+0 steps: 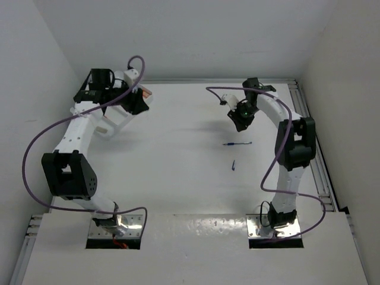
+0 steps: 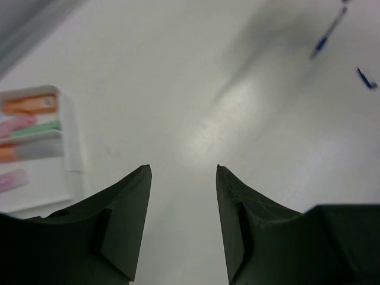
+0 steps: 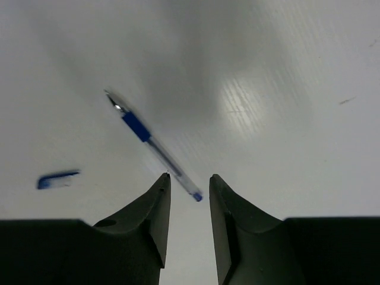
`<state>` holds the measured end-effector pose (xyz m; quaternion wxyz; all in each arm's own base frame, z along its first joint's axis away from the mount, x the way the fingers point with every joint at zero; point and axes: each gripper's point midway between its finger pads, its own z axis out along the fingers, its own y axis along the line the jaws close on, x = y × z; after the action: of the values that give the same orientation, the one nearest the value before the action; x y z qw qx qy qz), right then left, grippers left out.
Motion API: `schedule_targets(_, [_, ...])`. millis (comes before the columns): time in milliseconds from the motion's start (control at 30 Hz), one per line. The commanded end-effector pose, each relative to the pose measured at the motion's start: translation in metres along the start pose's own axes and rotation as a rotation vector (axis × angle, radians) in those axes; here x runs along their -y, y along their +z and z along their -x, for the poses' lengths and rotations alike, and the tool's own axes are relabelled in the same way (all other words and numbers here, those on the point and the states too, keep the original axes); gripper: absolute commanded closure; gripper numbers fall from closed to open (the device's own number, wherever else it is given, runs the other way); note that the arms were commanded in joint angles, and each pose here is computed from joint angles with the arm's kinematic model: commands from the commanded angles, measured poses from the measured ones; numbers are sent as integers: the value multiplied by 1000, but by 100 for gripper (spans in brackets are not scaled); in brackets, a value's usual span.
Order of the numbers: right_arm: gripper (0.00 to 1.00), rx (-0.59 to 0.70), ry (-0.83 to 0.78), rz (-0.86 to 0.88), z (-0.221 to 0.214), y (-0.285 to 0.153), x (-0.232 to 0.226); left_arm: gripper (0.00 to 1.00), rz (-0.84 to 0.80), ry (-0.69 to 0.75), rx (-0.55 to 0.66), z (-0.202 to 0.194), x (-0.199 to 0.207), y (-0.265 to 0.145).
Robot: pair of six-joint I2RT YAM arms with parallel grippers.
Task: Sort the stationery into containers
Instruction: Place the pen in the storage box, then pick up the pen from the center of the board.
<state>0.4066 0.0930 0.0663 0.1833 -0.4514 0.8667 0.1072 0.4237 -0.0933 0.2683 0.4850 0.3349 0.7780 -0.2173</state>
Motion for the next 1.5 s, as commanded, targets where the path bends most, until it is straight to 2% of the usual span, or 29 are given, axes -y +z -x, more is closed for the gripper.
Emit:
schedule_targets(0, [68, -97, -247, 0, -9, -13, 24, 46, -153, 71, -55, -22, 55, 6])
schedule_targets(133, [69, -145, -326, 35, -15, -1, 31, 46, -193, 105, -75, -33, 83, 19])
schedule_targets(333, [66, -194, -371, 124, -31, 0, 14, 46, -191, 107, -96, -37, 87, 28])
schedule_targets(467, [63, -240, -405, 146, -46, 4, 5, 45, -199, 84, -64, -34, 88, 33])
schedule_targets(1067, [69, -394, -495, 155, -67, 41, -4, 45, -214, -10, -55, -39, 92, 41])
schedule_targets(1333, [69, -408, -526, 179, -76, 55, -8, 44, -215, -28, -54, -41, 90, 45])
schedule_targets(1467, [73, -431, -553, 198, -81, 63, -10, 44, -216, -39, -59, -43, 89, 46])
